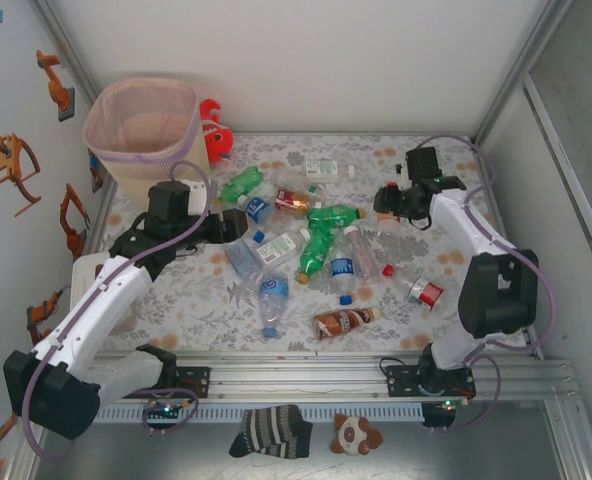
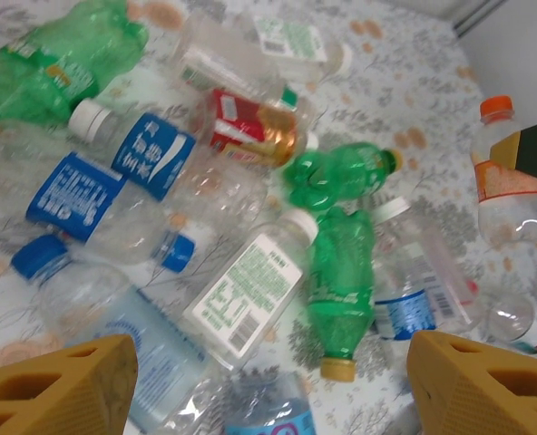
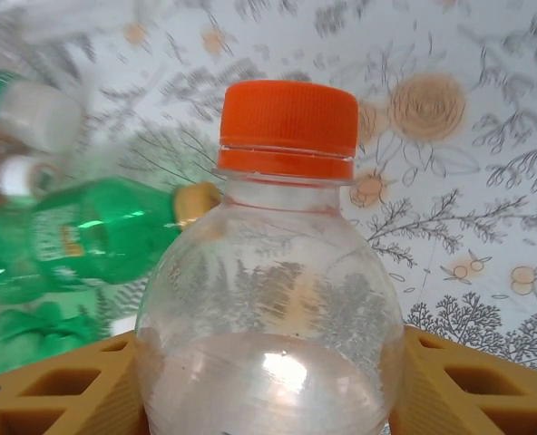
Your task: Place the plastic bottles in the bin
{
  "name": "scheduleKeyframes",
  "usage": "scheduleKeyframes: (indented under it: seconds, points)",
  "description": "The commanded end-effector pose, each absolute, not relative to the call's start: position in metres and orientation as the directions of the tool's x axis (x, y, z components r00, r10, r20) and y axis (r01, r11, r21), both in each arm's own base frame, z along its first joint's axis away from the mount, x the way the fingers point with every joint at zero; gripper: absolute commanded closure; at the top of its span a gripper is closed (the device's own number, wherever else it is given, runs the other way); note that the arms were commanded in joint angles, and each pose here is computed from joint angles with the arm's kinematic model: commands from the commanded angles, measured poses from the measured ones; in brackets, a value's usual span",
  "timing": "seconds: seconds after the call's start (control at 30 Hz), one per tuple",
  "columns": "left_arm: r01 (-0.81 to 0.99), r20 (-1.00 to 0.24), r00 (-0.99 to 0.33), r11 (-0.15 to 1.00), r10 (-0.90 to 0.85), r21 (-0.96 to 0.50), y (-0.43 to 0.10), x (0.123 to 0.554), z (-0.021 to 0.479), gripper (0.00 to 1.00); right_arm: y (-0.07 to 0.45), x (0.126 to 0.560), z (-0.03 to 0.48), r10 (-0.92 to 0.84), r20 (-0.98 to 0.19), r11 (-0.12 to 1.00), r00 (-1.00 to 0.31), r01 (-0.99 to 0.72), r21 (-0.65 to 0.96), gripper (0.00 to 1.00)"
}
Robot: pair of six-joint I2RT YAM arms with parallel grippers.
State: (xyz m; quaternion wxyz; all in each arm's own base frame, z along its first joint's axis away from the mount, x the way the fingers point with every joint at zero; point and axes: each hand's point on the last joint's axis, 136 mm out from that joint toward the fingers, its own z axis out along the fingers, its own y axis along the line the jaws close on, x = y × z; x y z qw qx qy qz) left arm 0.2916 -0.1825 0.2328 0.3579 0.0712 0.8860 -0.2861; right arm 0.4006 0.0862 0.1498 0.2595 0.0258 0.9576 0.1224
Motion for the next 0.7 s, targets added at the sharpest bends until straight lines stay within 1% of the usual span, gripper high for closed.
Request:
scheduleKeyframes:
  seconds: [0.0, 0.23, 0.37, 0.5, 0.67]
  points:
    - [0.436, -0.74, -0.661, 0.739, -0.126, -0.514, -0.202, 0.293, 0.272, 0.22, 0.103, 0.393, 0.194, 0.085, -0.593, 0.95, -0.8, -0.114, 0.291, 0.4]
    - [0.635, -0.839, -0.527, 0.591, -0.139, -0.497, -0.233, 0.283, 0.328, 0.2, 0.143, 0.366, 0.3, 0.061, -0.805, 0.878, -0.591, -0.352, 0.325, 0.43]
    - [0.716, -0.87, -0.47, 0.513, -0.145, -0.473, -0.25, 0.275, 0.358, 0.17, 0.166, 0.346, 0.351, 0.075, -0.881, 0.81, -0.467, -0.486, 0.327, 0.44]
    - [0.807, -0.902, -0.411, 0.408, -0.131, -0.427, -0.273, 0.26, 0.387, 0.16, 0.192, 0.319, 0.398, 0.092, -0.926, 0.701, -0.366, -0.636, 0.322, 0.43]
    - [0.903, -0.949, -0.308, 0.295, -0.062, -0.312, -0.298, 0.229, 0.414, 0.13, 0.221, 0.281, 0.444, 0.12, -0.962, 0.537, -0.246, -0.799, 0.271, 0.44]
